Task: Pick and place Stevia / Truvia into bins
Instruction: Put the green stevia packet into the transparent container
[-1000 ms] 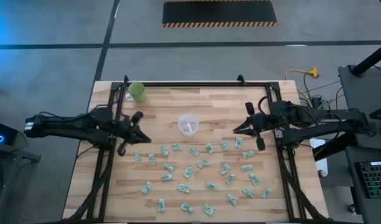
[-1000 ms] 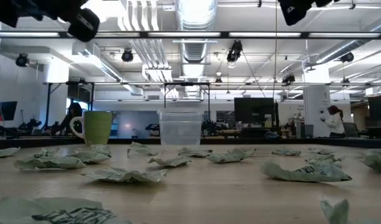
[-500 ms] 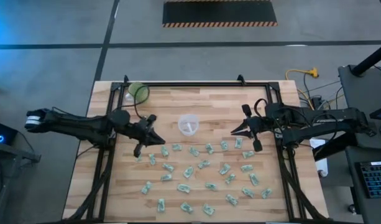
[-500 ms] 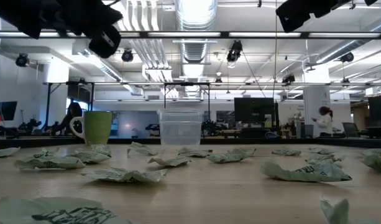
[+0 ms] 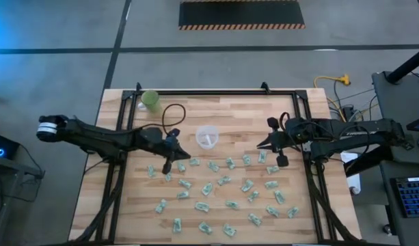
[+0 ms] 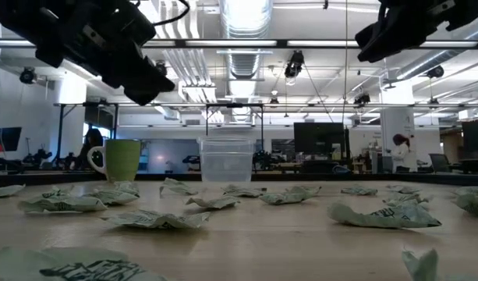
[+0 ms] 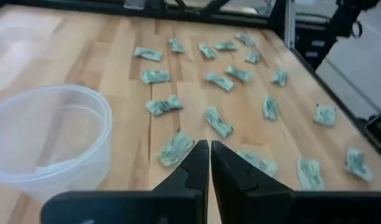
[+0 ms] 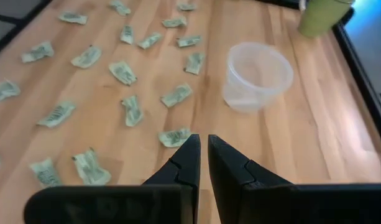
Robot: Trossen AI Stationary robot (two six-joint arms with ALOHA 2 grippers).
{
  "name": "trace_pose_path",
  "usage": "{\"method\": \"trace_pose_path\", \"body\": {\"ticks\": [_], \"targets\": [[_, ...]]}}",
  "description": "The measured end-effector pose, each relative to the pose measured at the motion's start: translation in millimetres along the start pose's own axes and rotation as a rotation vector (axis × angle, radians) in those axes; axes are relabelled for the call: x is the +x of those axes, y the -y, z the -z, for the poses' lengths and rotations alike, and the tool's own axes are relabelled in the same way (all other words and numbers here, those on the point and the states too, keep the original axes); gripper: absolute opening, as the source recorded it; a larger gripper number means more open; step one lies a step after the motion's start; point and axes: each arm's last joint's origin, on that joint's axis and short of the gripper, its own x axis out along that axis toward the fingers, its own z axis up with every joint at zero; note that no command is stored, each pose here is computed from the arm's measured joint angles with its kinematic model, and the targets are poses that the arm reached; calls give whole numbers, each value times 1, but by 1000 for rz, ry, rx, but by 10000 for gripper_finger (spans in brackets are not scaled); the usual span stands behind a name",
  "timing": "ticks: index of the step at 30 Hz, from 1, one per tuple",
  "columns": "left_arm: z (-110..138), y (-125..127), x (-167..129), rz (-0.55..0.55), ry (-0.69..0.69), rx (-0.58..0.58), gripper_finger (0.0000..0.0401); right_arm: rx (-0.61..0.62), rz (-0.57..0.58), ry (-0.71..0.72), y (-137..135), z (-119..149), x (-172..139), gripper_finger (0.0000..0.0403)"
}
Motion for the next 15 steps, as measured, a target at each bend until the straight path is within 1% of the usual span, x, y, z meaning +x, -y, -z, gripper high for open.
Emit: {"method": "trace_pose_path", "body": {"ticks": [2,5,6,8,9,12,15], "targets": [[-1,0,1,0,16,49,0,-19,3,1,0,0,0,22],[-4,0,-1,2,38,73,0,-48,3,1,0,0,0,22],[-5,1,-1,3,46,61,0,-55,4,1,0,0,0,22],[-5,1,-1,17,45,-18,0,-68,4,1,0,0,0,22],[-5,1,-1,21,48,-38,0,-75,5,2,0,0,0,22],[-5,1,1,21,50,7,0,-73,4,2,0,0,0,22],[-3,1,2,19,-15,23,0,-24,3,-3,0,0,1,22]]}}
